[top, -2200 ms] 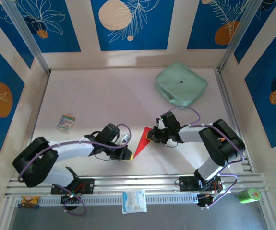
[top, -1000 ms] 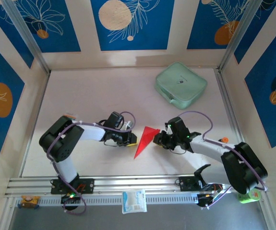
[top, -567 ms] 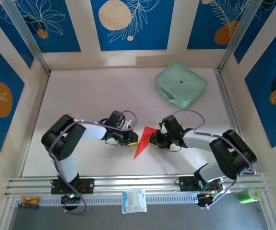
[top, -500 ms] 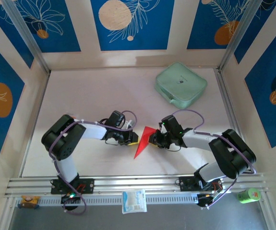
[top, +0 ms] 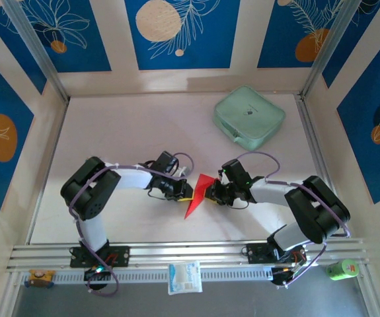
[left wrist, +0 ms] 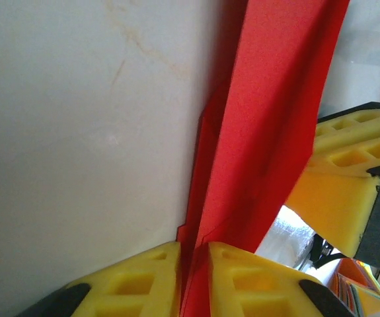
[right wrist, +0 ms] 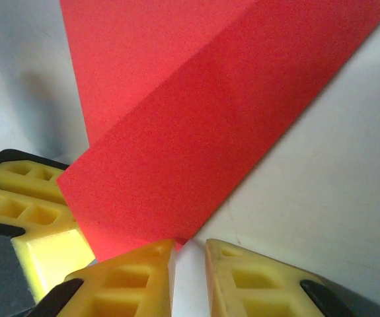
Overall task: Fold a paper plane with a square sheet of paper (pick it up from the middle)
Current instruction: Move a paper plane to the center of the table.
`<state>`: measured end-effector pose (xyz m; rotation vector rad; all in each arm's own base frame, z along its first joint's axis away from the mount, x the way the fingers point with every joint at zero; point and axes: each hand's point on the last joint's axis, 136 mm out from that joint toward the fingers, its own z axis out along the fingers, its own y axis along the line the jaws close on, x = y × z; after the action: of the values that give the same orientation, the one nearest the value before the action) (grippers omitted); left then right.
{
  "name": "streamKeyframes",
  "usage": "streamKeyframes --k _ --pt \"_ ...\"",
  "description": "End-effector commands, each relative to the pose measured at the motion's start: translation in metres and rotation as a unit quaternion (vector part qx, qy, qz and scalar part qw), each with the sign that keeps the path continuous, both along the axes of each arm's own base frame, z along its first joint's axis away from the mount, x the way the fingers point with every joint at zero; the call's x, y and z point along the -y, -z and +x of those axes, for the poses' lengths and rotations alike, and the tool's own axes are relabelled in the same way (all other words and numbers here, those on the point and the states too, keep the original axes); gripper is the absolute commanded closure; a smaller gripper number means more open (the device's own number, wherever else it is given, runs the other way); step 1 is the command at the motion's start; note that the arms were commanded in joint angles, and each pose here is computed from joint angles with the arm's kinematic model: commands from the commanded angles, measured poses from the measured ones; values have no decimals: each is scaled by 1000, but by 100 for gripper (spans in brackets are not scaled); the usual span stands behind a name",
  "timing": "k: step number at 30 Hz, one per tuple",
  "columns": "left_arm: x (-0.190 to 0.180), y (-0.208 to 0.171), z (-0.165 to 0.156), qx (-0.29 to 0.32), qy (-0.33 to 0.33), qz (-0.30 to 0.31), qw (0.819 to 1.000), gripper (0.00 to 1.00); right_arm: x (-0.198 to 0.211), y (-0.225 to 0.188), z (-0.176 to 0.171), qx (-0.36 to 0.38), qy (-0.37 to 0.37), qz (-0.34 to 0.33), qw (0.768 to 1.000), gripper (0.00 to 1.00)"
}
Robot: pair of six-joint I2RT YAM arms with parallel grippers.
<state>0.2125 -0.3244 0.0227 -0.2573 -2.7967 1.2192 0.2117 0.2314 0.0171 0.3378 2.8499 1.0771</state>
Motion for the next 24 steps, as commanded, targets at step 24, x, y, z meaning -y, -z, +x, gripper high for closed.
streamKeyframes --k 24 --pt "22 -8 -17 -18 40 -47 998 80 -17 -4 0 -15 -5 86 996 80"
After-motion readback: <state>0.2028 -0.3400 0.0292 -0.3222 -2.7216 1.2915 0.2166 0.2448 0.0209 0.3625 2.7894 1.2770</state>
